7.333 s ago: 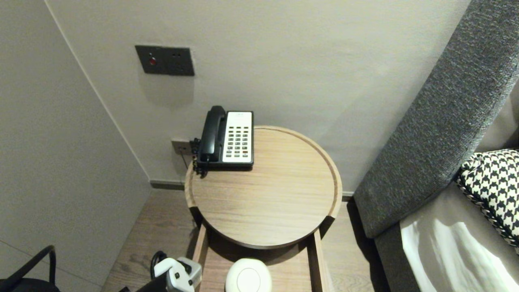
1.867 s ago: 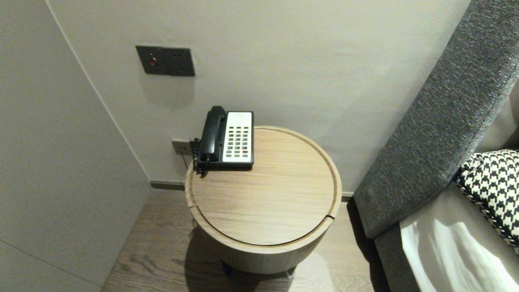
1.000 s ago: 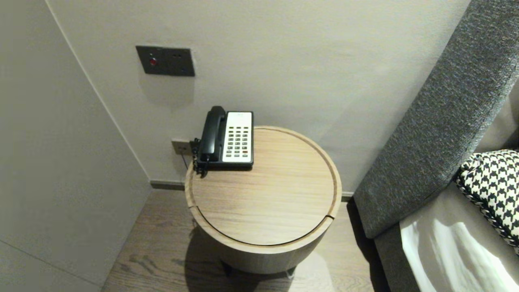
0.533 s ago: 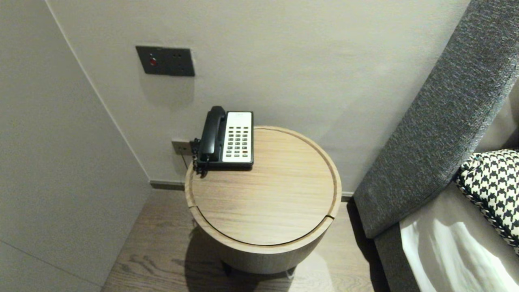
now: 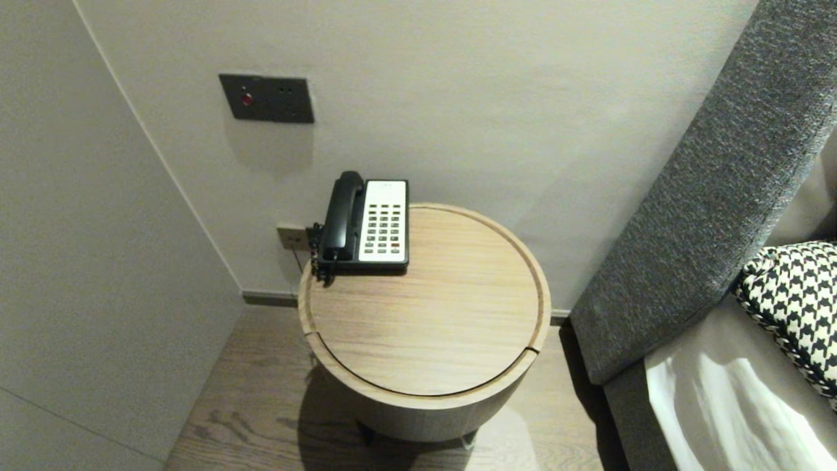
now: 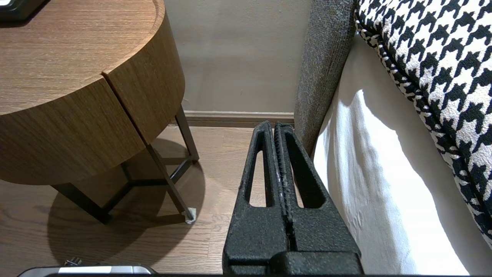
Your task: Open the nightstand drawer
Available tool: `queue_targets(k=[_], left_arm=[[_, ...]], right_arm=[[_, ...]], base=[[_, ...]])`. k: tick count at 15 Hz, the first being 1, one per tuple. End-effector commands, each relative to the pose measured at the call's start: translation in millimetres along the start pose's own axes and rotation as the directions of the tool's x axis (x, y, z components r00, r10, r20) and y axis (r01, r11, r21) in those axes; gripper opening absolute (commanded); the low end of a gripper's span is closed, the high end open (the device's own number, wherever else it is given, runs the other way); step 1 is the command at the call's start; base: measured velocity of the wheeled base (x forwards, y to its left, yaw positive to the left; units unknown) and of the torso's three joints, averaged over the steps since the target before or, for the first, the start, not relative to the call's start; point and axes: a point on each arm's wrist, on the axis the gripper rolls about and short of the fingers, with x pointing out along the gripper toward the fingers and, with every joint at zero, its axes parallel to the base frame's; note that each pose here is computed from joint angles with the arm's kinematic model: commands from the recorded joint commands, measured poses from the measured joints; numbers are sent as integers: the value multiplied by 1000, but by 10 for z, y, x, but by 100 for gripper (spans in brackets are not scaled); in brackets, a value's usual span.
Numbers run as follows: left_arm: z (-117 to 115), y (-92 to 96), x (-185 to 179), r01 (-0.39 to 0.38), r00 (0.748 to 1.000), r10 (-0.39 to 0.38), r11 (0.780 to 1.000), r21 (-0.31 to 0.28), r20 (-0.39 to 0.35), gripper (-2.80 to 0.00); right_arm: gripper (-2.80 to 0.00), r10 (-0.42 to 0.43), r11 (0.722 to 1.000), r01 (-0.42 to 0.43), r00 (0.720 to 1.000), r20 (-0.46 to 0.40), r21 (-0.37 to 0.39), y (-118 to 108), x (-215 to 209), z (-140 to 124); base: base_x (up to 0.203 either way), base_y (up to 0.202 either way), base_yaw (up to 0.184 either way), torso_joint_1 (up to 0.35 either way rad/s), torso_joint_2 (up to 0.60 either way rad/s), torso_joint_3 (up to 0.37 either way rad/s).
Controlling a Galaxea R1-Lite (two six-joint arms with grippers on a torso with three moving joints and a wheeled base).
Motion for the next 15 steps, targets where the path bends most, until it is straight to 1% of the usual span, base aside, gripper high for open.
queue_targets(k=[1, 5, 6, 9, 10, 11, 12, 14, 15], left_arm=[[-19, 2, -49, 2, 998, -2, 1000, -1, 60, -280], [-46, 4, -112, 5, 990, -6, 1000, 6, 141, -280], [-51, 5, -128, 1, 987, -5, 1000, 27, 159, -280], [-73, 7, -121, -14, 988, -2, 995, 102, 152, -280], [-89, 6, -120, -11, 991, -9, 990, 138, 137, -280], [-103, 6, -125, -1, 993, -16, 990, 143, 114, -280], [-98, 5, -134, 3, 994, -18, 990, 142, 109, -280], [-101, 5, -132, 1, 994, -16, 990, 139, 108, -280], [-97, 5, -127, 2, 993, -18, 991, 130, 120, -280]], right_arm=[[-280, -1, 1000, 1, 999, -40, 0, -3, 21, -113], [-280, -1, 1000, 1, 999, -41, 0, -3, 22, -113], [-280, -1, 1000, 1, 999, -40, 0, -3, 21, -113], [-280, -1, 1000, 1, 999, -40, 0, -3, 21, -113], [-280, -1, 1000, 1, 999, -40, 2, -3, 21, -113], [-280, -1, 1000, 1, 999, -40, 1, -3, 21, -113], [-280, -1, 1000, 1, 999, -40, 2, -3, 21, -113], [-280, -1, 1000, 1, 999, -40, 2, -3, 21, -113], [-280, -1, 1000, 1, 999, -40, 2, -3, 21, -113]], base=[[0, 0, 0, 0, 0, 0], [0, 0, 0, 0, 0, 0], [0, 0, 0, 0, 0, 0], [0, 0, 0, 0, 0, 0], [0, 0, 0, 0, 0, 0], [0, 0, 0, 0, 0, 0], [0, 0, 0, 0, 0, 0], [0, 0, 0, 0, 0, 0], [0, 0, 0, 0, 0, 0]])
